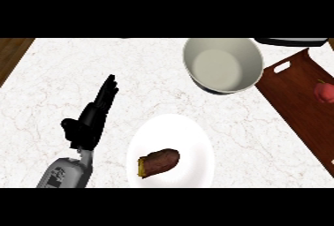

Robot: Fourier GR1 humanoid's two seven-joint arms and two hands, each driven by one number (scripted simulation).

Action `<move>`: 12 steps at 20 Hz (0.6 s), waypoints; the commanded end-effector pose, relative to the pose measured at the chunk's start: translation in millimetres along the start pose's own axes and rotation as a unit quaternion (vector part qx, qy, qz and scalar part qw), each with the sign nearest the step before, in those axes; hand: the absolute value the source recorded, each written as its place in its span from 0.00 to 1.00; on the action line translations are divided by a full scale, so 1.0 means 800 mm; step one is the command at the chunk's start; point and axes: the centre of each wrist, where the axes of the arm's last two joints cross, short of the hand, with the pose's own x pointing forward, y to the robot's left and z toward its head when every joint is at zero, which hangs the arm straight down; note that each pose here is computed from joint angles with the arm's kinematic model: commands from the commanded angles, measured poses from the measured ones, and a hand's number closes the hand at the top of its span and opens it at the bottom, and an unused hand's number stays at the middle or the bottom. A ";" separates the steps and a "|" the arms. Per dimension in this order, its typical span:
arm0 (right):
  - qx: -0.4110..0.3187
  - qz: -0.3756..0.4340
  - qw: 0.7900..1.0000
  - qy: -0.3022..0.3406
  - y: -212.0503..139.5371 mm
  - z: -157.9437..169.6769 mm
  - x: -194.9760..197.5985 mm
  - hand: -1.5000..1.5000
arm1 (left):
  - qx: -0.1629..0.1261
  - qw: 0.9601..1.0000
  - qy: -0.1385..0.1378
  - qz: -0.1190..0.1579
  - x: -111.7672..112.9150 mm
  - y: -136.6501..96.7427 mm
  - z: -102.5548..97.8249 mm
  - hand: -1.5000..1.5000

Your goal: Pick the croissant from the plate and place it in the bowl

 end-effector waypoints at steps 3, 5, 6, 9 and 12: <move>-0.012 0.050 0.991 -0.122 -0.116 0.035 0.043 1.00 | 0.028 1.000 0.005 -0.007 0.000 0.013 -0.002 0.50; -0.006 0.066 0.992 -0.109 -0.155 0.056 0.052 1.00 | 0.032 0.999 0.015 0.000 -0.010 0.019 0.006 0.50; -0.007 0.066 0.991 -0.114 -0.172 0.060 0.067 1.00 | 0.038 0.999 0.015 -0.004 -0.005 0.020 0.005 0.50; -0.019 0.070 0.992 -0.107 -0.229 0.081 0.082 1.00 | 0.039 0.999 0.011 -0.004 -0.007 0.024 0.004 0.50; -0.045 0.049 0.992 -0.112 -0.284 0.093 0.101 1.00 | 0.035 0.999 0.012 0.004 -0.012 0.024 0.009 0.50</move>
